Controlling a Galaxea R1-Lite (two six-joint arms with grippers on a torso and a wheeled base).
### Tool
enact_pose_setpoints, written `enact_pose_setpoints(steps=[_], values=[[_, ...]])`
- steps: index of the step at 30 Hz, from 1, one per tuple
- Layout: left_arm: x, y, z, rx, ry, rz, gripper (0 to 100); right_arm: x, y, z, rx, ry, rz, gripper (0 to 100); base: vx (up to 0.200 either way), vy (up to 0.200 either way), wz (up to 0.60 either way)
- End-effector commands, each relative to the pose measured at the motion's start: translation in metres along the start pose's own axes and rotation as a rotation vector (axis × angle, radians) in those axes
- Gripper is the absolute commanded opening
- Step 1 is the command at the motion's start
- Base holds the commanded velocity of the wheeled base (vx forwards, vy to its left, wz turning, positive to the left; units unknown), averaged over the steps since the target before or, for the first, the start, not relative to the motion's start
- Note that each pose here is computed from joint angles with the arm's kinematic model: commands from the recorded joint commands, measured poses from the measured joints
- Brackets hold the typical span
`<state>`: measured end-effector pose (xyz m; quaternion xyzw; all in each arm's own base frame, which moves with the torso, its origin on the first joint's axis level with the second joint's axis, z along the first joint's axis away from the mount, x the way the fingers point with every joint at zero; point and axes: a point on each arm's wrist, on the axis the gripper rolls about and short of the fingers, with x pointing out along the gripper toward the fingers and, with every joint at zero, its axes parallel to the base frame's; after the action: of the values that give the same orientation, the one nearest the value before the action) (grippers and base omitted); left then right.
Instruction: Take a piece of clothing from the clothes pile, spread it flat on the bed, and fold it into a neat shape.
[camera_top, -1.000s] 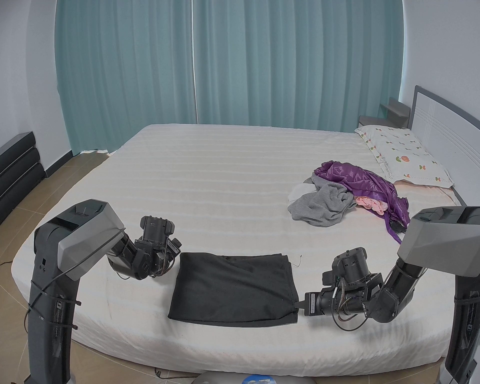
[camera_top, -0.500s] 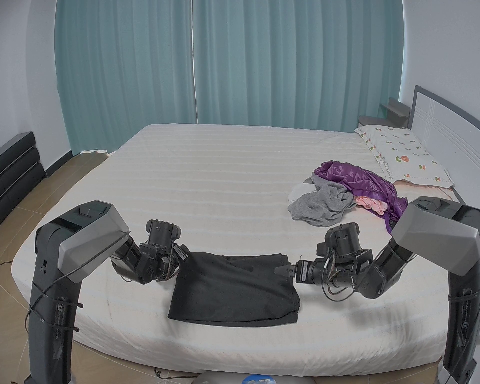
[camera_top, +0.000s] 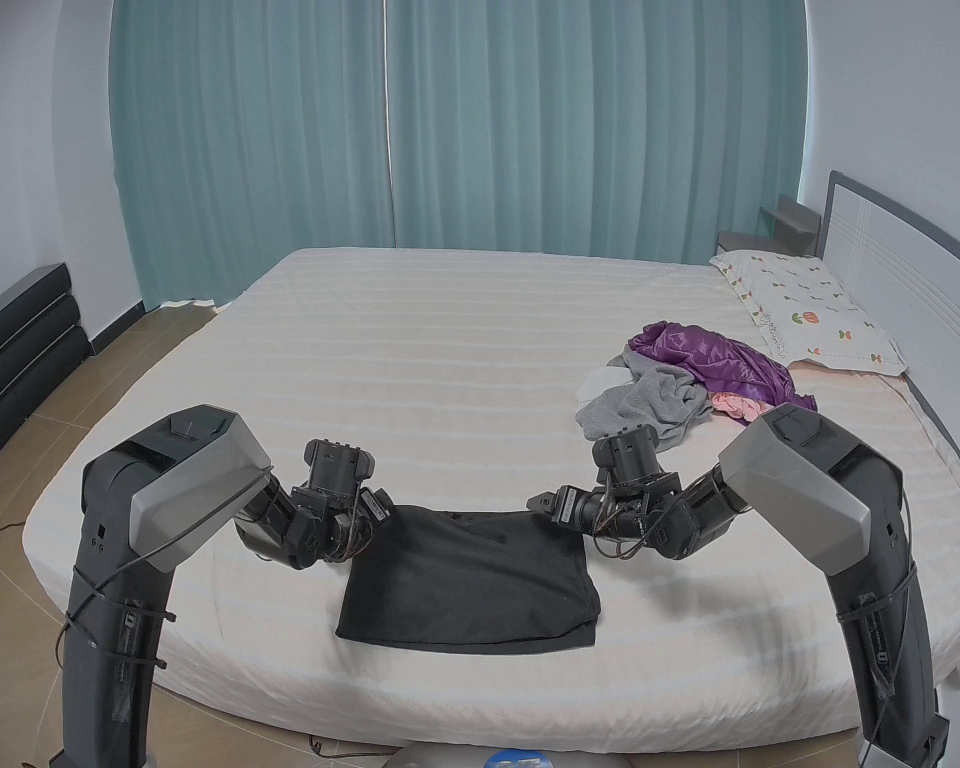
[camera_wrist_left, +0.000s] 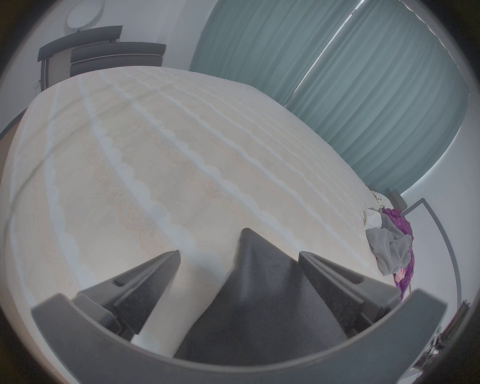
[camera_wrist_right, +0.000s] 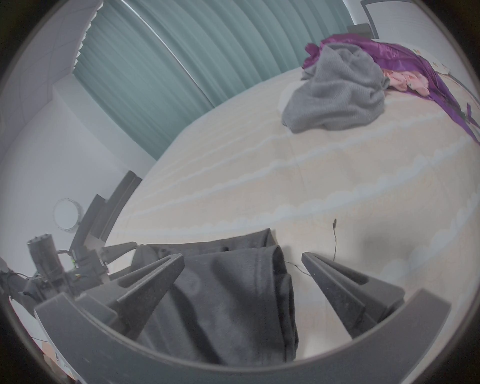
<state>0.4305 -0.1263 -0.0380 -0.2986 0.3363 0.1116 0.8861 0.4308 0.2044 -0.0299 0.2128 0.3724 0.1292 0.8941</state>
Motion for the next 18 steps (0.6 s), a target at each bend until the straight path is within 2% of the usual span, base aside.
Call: enact_pose_setpoints(steps=[1,5,6,12,18], values=[[0.006,-0.001,-0.001,0.0,-0.004,-0.003,100,0.022,-0.008,-0.014,0.005,0.024,-0.026,100,0.0,0.0,0.0],[0.007,-0.001,-0.001,-0.001,-0.004,-0.003,100,0.023,-0.006,-0.011,0.024,0.009,-0.027,100,0.0,0.0,0.0],[0.007,-0.001,-0.001,-0.001,-0.005,-0.004,100,0.023,-0.005,-0.009,0.031,-0.003,-0.028,0,0.0,0.0,0.0],[0.009,-0.002,0.0,-0.004,-0.013,-0.007,100,0.016,-0.002,0.007,0.076,-0.057,-0.029,0,0.0,0.0,0.0],[0.011,-0.004,0.001,-0.006,-0.018,-0.011,100,0.017,-0.013,0.012,0.094,-0.075,-0.064,0,0.0,0.0,0.0]])
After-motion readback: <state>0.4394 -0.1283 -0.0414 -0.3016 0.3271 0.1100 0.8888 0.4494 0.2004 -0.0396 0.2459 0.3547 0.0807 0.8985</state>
